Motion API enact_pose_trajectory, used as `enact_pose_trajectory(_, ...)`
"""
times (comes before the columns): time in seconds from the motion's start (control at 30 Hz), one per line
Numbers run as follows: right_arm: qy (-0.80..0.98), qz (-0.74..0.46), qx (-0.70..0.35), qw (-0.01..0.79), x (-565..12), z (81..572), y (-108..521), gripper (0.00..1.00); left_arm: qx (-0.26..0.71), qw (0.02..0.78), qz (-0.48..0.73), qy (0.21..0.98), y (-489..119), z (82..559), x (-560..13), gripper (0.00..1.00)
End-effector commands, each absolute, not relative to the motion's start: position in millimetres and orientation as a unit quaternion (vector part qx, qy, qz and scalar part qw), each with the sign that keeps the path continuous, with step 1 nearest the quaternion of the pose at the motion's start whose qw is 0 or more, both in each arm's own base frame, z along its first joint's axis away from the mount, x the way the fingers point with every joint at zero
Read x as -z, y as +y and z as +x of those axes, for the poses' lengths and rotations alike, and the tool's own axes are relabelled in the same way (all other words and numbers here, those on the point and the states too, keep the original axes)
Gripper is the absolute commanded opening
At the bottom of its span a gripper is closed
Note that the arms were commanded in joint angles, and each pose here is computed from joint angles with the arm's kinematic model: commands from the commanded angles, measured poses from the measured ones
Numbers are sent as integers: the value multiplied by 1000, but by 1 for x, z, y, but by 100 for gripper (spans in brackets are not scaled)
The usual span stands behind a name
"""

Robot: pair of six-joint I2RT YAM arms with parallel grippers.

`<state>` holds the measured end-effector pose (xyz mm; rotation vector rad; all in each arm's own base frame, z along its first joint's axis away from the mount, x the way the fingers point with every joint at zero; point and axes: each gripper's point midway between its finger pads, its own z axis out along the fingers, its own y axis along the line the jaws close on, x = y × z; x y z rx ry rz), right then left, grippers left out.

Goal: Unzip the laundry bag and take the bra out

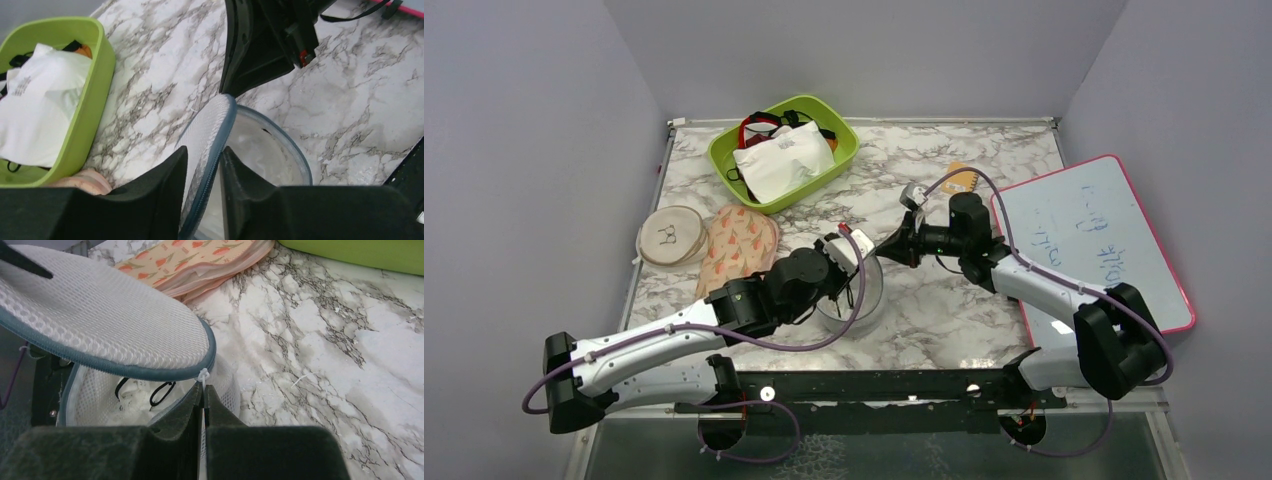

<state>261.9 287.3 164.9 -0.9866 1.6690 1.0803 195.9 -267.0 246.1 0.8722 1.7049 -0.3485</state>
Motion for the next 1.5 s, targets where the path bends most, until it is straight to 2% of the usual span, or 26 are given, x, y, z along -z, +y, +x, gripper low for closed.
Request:
enact_pose_trajectory(0.0,667,-409,-421,458,-174,265,286,1,99,547,350,754,-241,199,-227,31)
enact_pose_trajectory(0.13,661,-413,-428,458,-179,263,287,1,94,540,353,758,-243,199,-224,48)
enact_pose_trajectory(0.23,662,-414,-430,454,-179,262,288,1,87,531,367,759,-253,203,-222,53)
enact_pose_trajectory(0.67,664,-414,-434,447,-174,257,287,1,-18,487,410,771,-278,232,-198,54)
enact_pose_trajectory(0.87,661,-413,-438,448,-175,257,288,1,-30,479,417,772,-281,235,-193,36)
enact_pose_trajectory(1.0,662,-411,-436,450,-174,259,288,1,-14,485,427,763,-281,231,-201,16)
enact_pose_trajectory(1.1,662,-411,-437,451,-175,259,289,1,2,498,432,752,-280,227,-215,4)
enact_pose_trajectory(1.23,661,-410,-436,453,-176,261,289,1,37,515,439,735,-281,219,-235,0)
enact_pose_trajectory(1.47,659,-416,-440,446,-175,263,293,1,110,544,470,686,-284,198,-264,0)
